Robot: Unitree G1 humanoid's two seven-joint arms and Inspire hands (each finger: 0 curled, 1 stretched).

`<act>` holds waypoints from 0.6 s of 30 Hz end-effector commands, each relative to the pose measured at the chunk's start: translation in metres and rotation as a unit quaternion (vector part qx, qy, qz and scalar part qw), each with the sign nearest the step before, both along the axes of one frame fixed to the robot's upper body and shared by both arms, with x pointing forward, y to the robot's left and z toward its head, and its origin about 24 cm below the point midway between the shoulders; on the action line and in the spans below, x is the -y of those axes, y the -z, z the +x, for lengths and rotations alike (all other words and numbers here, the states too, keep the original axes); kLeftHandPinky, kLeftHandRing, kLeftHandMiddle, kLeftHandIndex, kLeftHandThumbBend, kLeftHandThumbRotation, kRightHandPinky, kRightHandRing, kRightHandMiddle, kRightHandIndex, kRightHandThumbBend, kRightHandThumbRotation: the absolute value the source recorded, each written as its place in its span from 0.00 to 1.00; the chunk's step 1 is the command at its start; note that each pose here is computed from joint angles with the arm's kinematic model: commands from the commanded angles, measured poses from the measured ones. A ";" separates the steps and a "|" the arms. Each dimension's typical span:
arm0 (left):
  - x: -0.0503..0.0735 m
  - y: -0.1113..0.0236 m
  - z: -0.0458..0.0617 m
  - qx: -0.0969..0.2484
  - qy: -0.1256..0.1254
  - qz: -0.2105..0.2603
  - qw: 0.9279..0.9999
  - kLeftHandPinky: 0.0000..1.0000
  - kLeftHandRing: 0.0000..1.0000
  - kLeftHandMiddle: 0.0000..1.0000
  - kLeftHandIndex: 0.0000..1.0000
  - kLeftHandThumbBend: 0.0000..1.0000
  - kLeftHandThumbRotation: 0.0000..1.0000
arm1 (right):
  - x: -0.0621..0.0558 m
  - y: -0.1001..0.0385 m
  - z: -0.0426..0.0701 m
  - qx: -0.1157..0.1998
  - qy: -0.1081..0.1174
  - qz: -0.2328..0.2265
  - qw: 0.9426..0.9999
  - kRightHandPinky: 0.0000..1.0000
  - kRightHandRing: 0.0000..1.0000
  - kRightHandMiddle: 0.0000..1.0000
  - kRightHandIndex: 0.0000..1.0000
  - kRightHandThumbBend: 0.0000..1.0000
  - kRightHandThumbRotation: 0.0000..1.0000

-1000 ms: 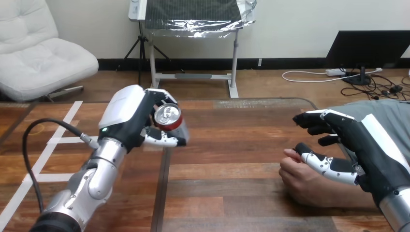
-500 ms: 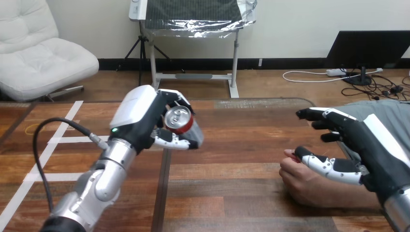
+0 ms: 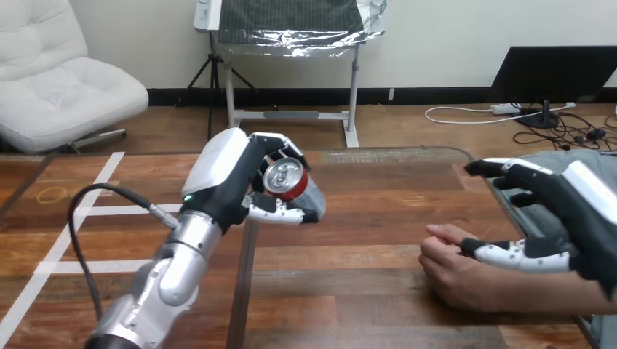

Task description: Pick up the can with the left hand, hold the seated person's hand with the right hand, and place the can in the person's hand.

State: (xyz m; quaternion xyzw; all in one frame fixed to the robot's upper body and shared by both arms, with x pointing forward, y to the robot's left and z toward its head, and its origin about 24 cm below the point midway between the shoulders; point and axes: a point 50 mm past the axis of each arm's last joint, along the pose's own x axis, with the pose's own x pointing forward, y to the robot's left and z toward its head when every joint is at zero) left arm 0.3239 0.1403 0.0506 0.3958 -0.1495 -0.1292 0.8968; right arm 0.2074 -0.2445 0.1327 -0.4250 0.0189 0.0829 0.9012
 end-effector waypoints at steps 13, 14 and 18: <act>0.029 -0.034 0.005 0.044 0.016 -0.087 0.995 0.31 0.36 0.43 0.50 0.62 0.00 | 0.024 -0.025 0.019 -0.025 -0.008 -0.129 0.991 0.76 0.88 0.91 0.85 0.80 0.00; 0.030 -0.033 0.005 0.044 0.017 -0.088 0.995 0.31 0.36 0.43 0.50 0.62 0.00 | 0.025 -0.025 0.020 -0.028 -0.008 -0.132 0.991 0.76 0.89 0.91 0.85 0.81 0.00; 0.034 -0.032 0.004 0.041 0.021 -0.091 0.995 0.31 0.36 0.43 0.50 0.62 0.00 | 0.032 -0.024 0.024 -0.054 -0.010 -0.161 0.985 0.78 0.90 0.92 0.86 0.82 0.00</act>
